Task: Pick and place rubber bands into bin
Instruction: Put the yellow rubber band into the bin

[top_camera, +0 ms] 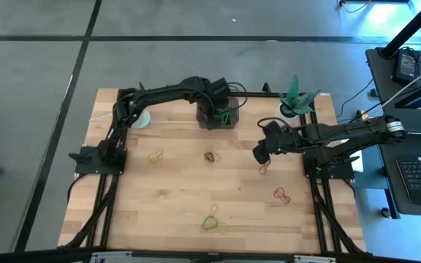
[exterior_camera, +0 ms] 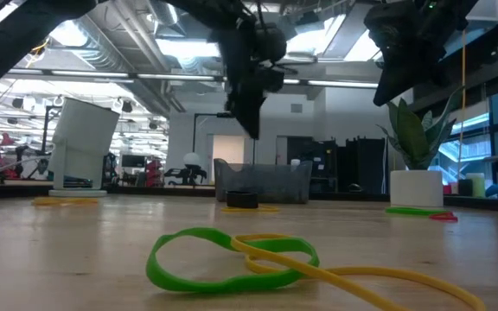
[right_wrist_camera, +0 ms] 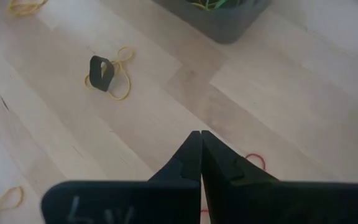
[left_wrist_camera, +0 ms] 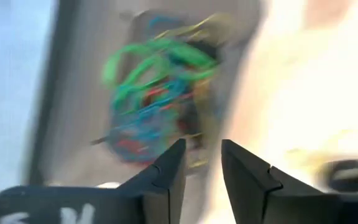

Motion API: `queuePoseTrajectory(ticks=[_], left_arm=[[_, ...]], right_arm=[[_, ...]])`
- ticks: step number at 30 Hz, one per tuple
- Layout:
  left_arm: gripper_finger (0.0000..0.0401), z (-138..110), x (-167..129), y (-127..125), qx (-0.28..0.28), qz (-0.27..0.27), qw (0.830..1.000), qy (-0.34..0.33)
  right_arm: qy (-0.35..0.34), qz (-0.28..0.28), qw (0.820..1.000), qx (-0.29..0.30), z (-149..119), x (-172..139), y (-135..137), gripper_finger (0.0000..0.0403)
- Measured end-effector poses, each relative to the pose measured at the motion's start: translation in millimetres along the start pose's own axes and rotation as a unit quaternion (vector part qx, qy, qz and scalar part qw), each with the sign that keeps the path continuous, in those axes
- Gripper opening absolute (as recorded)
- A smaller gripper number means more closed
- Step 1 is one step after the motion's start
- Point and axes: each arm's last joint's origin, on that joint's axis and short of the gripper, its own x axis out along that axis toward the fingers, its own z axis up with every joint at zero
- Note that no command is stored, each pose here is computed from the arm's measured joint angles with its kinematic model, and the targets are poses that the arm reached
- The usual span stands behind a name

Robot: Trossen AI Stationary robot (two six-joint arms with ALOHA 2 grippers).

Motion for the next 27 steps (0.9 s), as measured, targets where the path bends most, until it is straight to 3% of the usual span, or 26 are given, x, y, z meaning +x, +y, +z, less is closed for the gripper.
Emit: queuePoseTrajectory(ticks=[4,6,8,12,16,20,27], left_arm=[[0.0079,0.2,-4.0,-6.7,-0.042,-0.112,0.993,-0.003],[0.0071,-3.4,-4.1,-10.9,-0.059,-0.141,0.988,0.018],[0.0062,-7.7,-4.8,-17.1,-0.068,-0.128,0.988,0.047],[0.0036,-14.7,-10.9,-42.0,-0.064,-0.035,0.993,0.093],[0.0005,-23.0,-28.4,-76.4,-0.037,0.001,0.997,0.075],[0.0003,-42.9,-42.9,-108.1,-0.017,0.006,0.999,0.048],[0.0002,-107.6,-68.9,-129.5,-0.032,-0.028,0.999,-0.034]], right_arm=[[-0.002,0.002,1.0,-0.02,0.4,0.0,0.5,0.0004],[-0.002,0.002,1.0,-0.022,0.4,0.0,0.5,0.0004],[-0.002,0.002,1.0,-0.022,0.4,0.0,0.5,0.0004],[-0.002,0.002,1.0,-0.022,0.4,0.0,0.4,0.0004],[-0.002,0.002,1.0,-0.022,0.4,0.0,0.4,0.0004],[-0.006,0.007,1.0,-0.013,1.2,0.0,1.5,0.0004],[-0.052,0.058,0.996,-0.047,9.3,-1.6,12.7,0.0002]])
